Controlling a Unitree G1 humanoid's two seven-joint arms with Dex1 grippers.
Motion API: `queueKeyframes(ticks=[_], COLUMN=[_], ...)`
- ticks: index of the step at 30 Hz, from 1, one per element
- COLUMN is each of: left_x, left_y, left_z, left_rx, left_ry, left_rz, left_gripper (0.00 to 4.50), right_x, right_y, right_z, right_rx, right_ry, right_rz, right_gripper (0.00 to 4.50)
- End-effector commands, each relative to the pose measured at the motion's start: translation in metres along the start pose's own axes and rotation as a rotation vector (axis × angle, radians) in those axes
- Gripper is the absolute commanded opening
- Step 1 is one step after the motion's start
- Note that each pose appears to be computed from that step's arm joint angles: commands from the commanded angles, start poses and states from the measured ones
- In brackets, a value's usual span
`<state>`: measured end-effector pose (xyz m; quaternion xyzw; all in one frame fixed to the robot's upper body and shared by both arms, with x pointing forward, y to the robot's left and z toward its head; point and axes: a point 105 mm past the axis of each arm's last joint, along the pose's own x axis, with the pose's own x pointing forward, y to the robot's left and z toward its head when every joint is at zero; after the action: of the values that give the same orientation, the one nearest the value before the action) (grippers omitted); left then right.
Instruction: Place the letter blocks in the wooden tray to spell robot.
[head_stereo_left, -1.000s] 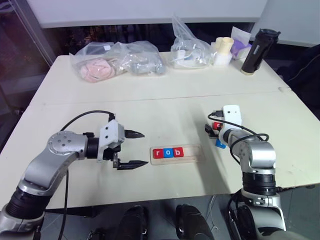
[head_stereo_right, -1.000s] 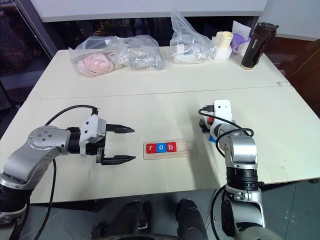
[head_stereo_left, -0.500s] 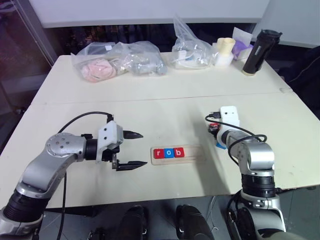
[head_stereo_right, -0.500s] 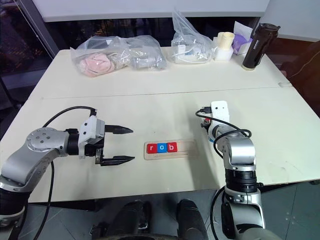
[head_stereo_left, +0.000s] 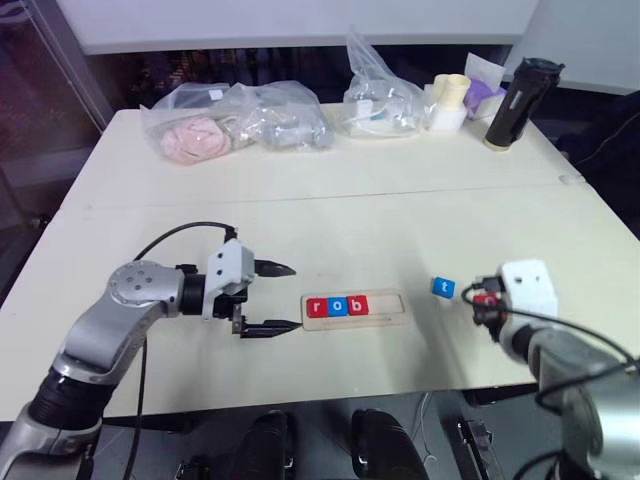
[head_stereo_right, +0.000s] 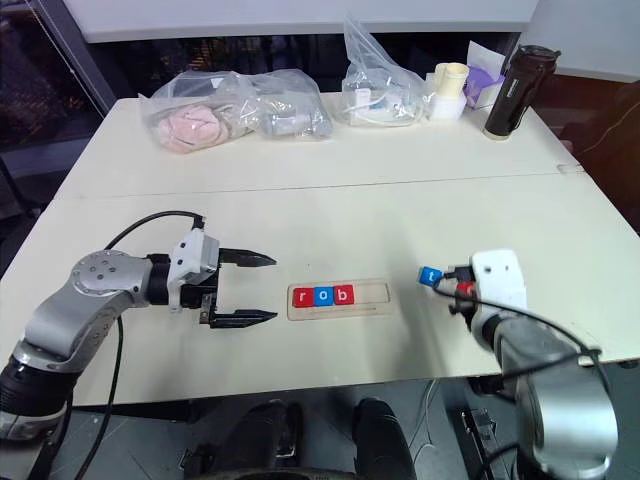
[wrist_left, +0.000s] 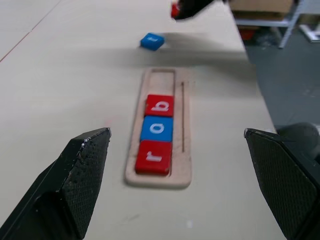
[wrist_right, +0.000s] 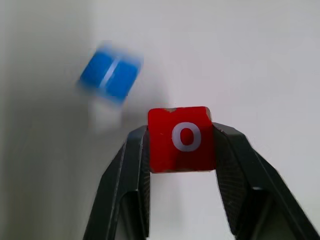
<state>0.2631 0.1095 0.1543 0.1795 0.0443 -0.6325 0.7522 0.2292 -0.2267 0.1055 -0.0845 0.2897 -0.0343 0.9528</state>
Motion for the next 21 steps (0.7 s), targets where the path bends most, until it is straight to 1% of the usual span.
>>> queueKeyframes(ticks=[1,5,9,19,21], left_x=[0.001,0.002,0.002,0.0,-0.001], left_y=[0.001,0.003,0.003,0.001,0.001], left_z=[0.007,0.007,0.008,0.008,0.008], left_rx=[0.052,0.06,0.067,0.066,0.064], left_ry=[-0.011,-0.009,-0.006,-0.001,-0.002], left_rz=[-0.015,-0.018,-0.015,0.001,0.003], left_gripper=[4.5,4.5,4.5,4.5,4.5], right_x=[-0.007,-0.003,0.006,0.022,0.021], right_y=[0.007,0.011,0.009,0.016,0.017], right_z=[0.002,0.002,0.003,-0.001,0.0], right_rx=[0.031,0.068,0.082,0.079,0.058], right_ry=[-0.038,-0.034,-0.024,-0.007,-0.01], right_rz=[-0.015,-0.026,-0.045,-0.005,0.012], right_gripper=[1.16,1.16,1.16,1.16,2.21])
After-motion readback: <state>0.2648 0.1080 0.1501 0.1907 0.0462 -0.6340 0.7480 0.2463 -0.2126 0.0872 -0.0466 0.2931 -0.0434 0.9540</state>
